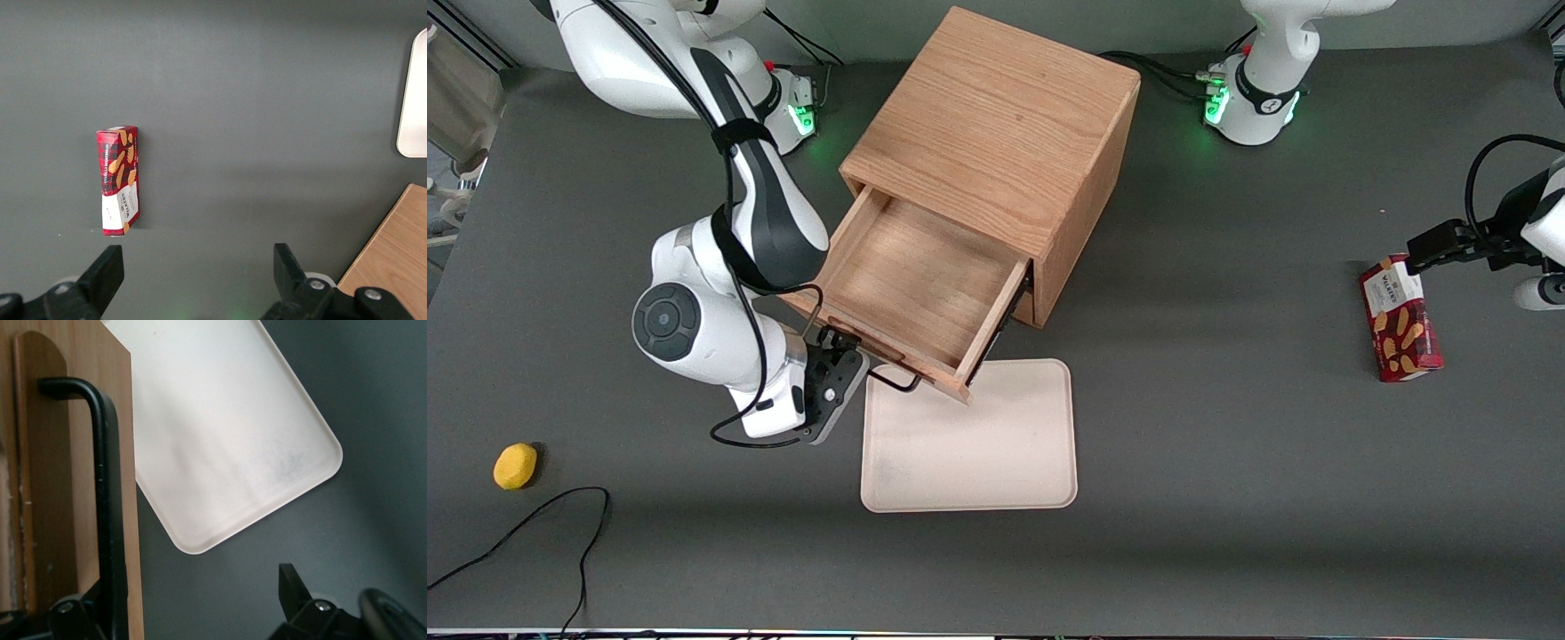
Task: Open upper drawer
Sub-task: 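Keep pulling the drawer further out with the right gripper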
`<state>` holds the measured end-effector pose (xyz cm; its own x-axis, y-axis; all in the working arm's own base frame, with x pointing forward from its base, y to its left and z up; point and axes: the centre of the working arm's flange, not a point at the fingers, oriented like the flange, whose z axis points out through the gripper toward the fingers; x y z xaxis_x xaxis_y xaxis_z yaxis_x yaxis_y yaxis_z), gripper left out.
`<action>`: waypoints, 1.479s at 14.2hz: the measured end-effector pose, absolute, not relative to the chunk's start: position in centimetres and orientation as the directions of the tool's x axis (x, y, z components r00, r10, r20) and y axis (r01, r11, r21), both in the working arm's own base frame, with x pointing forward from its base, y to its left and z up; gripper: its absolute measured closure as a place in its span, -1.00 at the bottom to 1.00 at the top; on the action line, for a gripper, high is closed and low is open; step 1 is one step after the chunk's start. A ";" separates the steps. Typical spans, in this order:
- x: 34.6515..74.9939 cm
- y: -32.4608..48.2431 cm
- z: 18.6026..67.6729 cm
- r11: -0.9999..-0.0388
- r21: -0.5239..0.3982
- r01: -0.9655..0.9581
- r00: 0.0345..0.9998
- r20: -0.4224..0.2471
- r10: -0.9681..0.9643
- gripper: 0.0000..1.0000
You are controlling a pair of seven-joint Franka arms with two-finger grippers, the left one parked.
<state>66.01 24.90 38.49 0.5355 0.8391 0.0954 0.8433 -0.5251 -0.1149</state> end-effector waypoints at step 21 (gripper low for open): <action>67.8 22.7 38.4 -0.513 -0.101 0.853 0.522 0.109 0.846 -1.00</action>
